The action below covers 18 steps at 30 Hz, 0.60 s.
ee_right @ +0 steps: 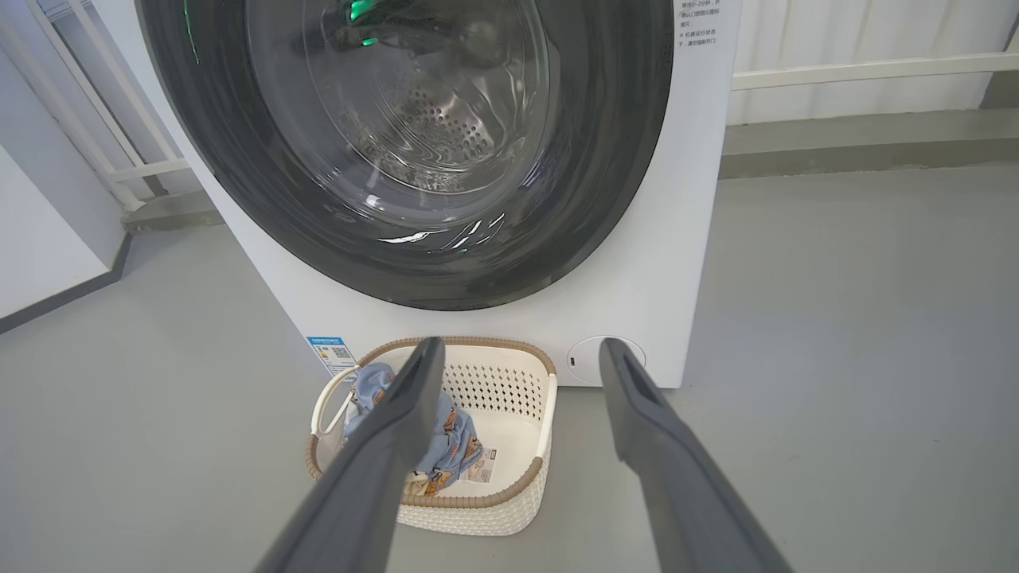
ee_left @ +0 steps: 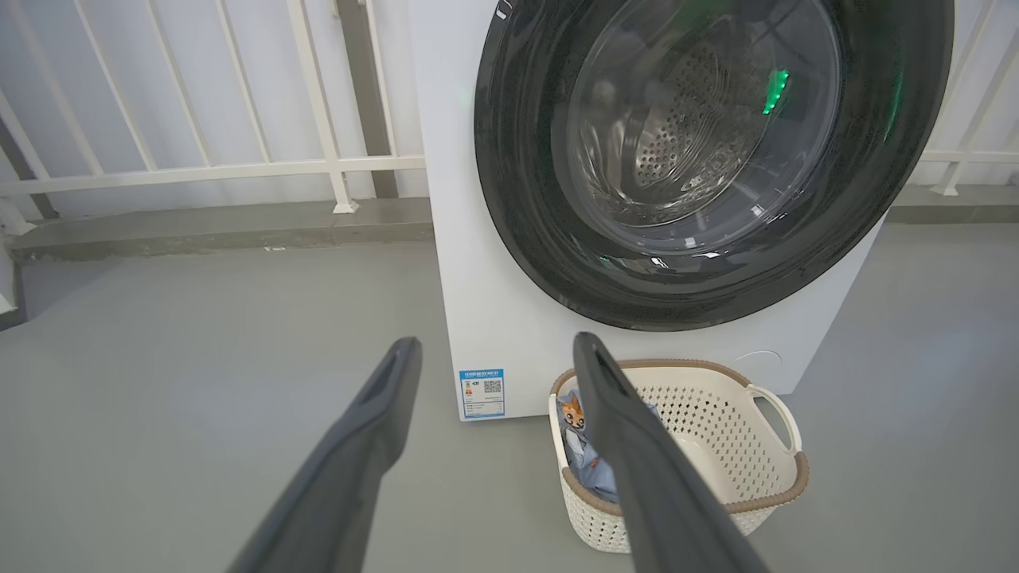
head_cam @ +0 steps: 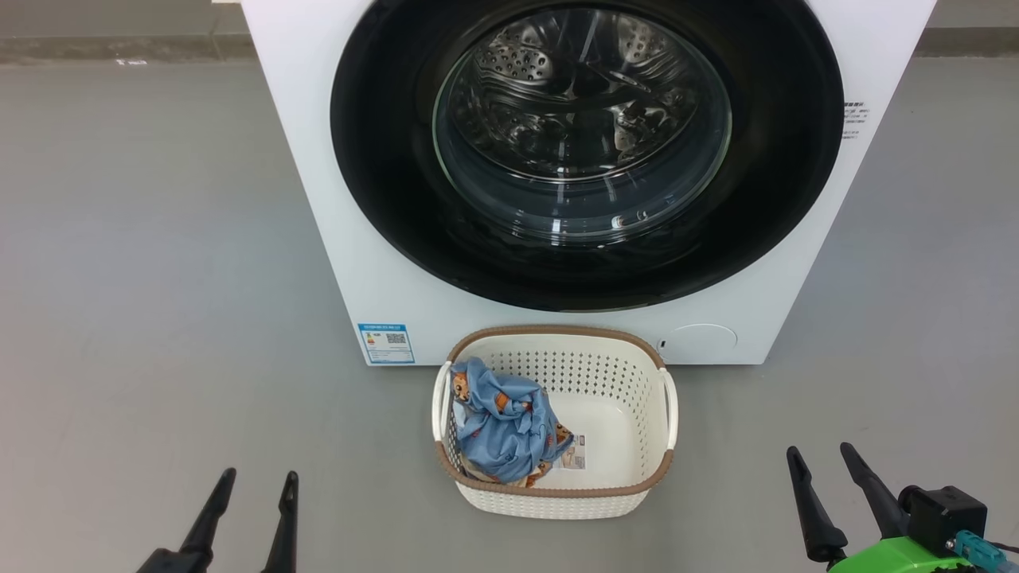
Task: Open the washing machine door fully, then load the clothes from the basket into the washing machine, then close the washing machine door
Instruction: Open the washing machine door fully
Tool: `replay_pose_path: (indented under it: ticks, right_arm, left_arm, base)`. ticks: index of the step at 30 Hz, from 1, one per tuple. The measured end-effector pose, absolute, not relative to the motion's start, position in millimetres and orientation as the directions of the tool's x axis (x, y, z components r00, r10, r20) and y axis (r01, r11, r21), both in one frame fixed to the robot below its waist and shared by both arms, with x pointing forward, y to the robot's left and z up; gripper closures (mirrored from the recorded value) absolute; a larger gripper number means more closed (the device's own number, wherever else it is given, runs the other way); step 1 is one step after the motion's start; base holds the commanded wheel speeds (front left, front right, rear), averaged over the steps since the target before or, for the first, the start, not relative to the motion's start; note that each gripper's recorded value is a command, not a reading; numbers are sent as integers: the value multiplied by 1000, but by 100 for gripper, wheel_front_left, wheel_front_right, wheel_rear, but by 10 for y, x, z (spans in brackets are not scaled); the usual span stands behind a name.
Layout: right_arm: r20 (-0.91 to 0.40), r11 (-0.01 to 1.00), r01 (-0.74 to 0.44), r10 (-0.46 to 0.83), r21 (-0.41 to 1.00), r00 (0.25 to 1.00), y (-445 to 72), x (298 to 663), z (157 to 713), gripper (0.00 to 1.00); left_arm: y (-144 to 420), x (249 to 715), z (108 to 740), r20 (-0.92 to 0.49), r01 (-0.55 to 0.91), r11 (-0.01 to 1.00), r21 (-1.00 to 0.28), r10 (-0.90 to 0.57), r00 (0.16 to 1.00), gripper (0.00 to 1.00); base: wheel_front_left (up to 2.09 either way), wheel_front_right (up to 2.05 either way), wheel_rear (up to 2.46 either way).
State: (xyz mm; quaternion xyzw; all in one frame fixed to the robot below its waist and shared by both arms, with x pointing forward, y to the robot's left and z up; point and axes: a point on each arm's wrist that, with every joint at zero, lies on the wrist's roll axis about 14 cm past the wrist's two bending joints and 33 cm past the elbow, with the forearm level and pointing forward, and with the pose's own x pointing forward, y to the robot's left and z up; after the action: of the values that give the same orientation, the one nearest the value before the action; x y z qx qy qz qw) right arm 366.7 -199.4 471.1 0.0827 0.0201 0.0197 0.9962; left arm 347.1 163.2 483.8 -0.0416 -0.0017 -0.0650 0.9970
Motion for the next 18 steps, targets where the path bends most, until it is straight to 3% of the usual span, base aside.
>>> replay_pose_path:
  ticks: [8,18]
  right_arm:
    - [-37,986,-31,38,167,999,-2007,3654,4709,0]
    - [-40,985,-32,40,169,998,-1994,3665,4697,0]
  left_arm:
    - [1616,3490,4884,22,141,988,-69,-139,990,0]
    - [1555,3484,4860,15,159,984,-75,-159,987,0]
  base:
    - [55,55,-110]
    - [115,115,-229]
